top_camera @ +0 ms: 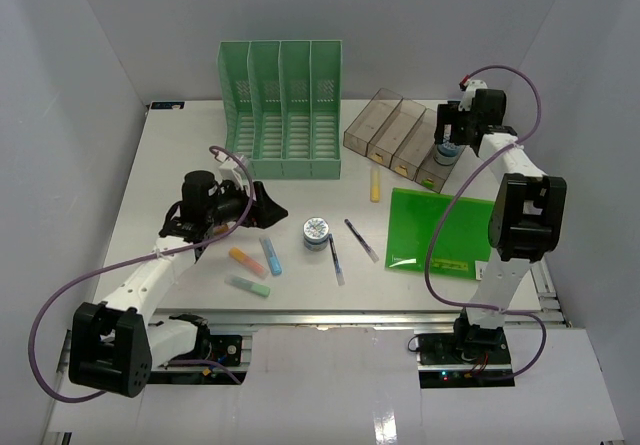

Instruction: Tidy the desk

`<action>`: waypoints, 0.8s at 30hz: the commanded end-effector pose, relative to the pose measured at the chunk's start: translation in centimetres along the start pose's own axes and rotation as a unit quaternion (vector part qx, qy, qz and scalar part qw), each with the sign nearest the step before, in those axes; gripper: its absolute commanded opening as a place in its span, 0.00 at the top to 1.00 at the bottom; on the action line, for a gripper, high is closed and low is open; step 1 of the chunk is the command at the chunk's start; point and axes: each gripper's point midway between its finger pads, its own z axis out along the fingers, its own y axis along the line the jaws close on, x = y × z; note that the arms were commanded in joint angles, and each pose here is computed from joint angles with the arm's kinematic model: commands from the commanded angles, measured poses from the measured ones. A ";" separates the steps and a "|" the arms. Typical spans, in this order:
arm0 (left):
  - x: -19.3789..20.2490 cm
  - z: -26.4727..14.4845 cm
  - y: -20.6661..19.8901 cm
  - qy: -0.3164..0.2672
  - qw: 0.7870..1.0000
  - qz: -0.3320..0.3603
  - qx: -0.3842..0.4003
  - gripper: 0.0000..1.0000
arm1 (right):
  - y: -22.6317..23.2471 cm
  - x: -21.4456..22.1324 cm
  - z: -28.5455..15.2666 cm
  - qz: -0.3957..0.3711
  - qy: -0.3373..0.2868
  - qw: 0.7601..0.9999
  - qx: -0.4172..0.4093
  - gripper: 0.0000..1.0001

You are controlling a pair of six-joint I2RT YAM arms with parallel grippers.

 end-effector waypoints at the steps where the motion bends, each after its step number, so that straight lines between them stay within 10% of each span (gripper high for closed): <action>1: -0.1 1.1 -1.3 0.009 1.000 0.008 0.010 0.02 | 3.1 -5.3 -7.2 -0.039 -0.090 0.990 -0.103 0.06; 10: 1.4 4.4 -3.2 0.060 0.996 0.002 -0.065 0.03 | 15.3 4.4 -21.8 -0.087 -0.087 0.852 -0.509 0.06; 24: 5.0 10.4 -3.4 0.160 0.953 0.083 -0.243 0.06 | 15.6 8.5 -26.3 -0.104 -0.120 0.841 -0.517 0.06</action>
